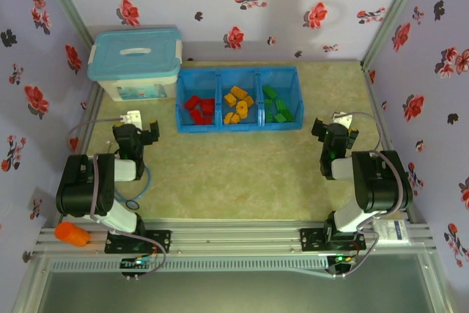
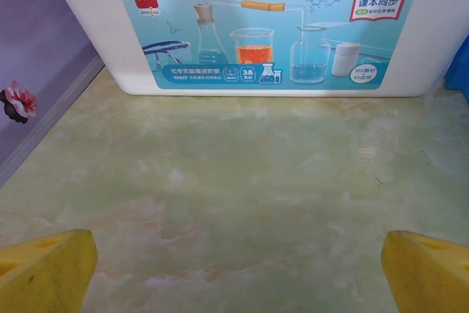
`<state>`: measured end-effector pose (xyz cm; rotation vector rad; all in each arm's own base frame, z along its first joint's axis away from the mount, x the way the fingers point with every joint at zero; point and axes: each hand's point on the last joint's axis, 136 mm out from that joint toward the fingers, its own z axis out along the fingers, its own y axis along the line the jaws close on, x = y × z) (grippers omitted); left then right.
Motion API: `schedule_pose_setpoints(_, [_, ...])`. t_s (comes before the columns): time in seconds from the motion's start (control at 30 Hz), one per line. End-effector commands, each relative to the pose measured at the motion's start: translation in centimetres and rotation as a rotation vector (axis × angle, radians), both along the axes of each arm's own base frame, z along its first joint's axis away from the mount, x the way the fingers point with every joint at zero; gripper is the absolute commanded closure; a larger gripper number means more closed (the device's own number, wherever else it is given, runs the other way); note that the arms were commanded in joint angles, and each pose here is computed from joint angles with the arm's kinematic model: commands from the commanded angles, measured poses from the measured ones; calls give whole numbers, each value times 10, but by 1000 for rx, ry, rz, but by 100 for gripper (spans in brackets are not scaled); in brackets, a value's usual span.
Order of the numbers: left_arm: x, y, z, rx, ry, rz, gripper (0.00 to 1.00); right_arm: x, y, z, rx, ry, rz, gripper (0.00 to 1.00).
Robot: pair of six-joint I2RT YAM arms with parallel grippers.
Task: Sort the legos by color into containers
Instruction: Reset both arms
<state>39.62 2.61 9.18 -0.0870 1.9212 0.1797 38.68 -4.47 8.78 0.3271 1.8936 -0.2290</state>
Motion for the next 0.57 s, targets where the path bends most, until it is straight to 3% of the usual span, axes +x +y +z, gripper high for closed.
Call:
schedule_pose_setpoints(0.0, [1, -4, 3, -12, -10, -12, 0, -1, 3, 2, 14, -11, 6, 1])
schedule_pose_setpoints(0.53, [0, -4, 2, -21, -6, -22, 0, -1, 3, 2, 14, -11, 6, 1])
